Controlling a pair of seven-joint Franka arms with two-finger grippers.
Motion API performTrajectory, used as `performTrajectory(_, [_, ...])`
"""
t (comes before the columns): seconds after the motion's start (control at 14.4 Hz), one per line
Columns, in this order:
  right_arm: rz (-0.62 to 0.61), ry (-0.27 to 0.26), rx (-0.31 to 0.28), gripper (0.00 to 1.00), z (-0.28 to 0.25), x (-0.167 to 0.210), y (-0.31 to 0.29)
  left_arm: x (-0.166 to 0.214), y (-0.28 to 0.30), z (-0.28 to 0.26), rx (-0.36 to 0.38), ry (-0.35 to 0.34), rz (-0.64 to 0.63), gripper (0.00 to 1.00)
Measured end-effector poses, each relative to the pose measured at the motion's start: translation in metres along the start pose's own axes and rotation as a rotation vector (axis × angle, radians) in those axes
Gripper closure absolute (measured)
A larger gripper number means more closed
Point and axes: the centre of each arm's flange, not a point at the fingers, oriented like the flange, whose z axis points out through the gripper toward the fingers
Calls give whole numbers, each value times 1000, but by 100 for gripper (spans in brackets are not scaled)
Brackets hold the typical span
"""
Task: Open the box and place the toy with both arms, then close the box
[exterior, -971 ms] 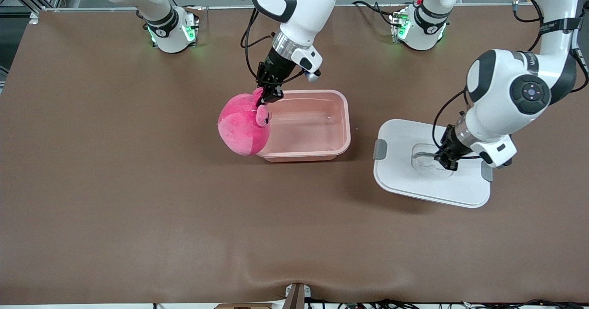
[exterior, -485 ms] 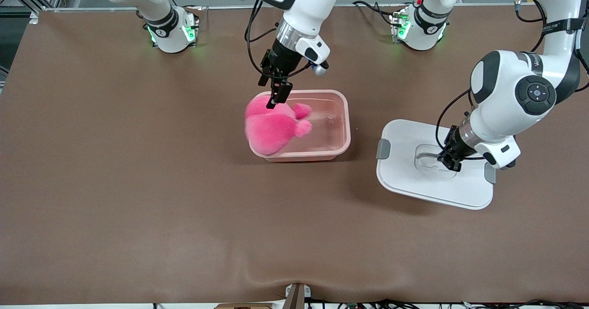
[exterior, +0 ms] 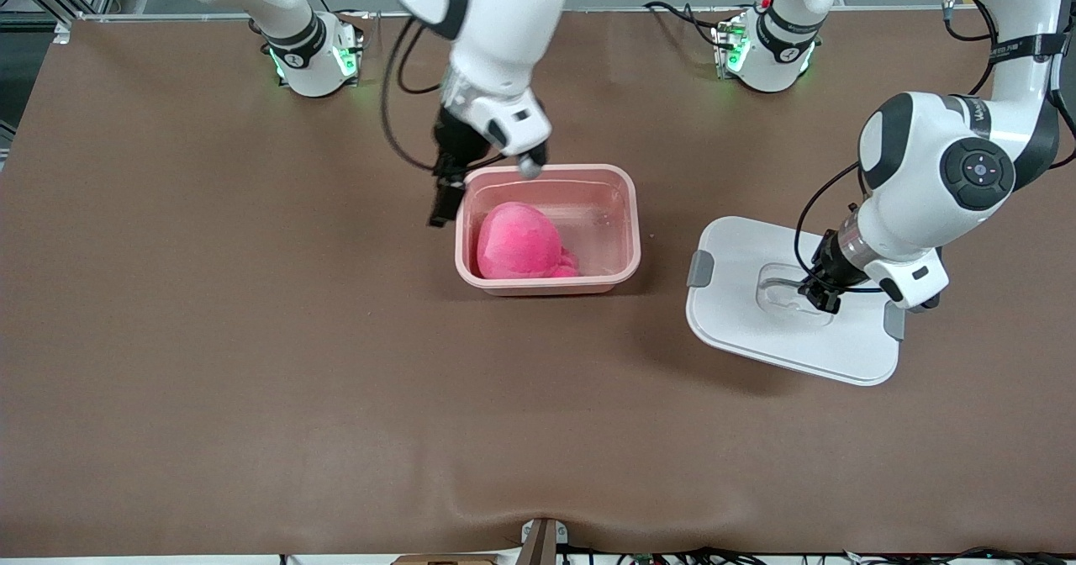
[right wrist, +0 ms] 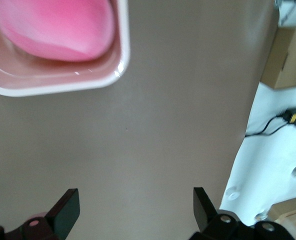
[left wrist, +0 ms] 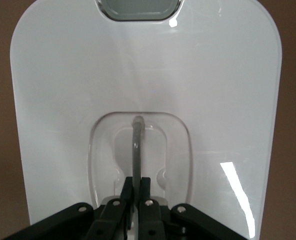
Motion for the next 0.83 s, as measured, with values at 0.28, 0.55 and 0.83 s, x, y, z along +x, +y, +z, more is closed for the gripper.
performTrajectory(0.28, [243, 34, 141, 0, 52, -117, 82, 0, 0, 0, 0, 0, 0, 93])
performTrajectory(0.55, [518, 114, 312, 0, 111, -258, 134, 0, 0, 0, 0, 0, 0, 93])
performTrajectory(0.83, [786, 173, 420, 0, 133, -359, 142, -14, 4, -9, -19, -3, -22, 93])
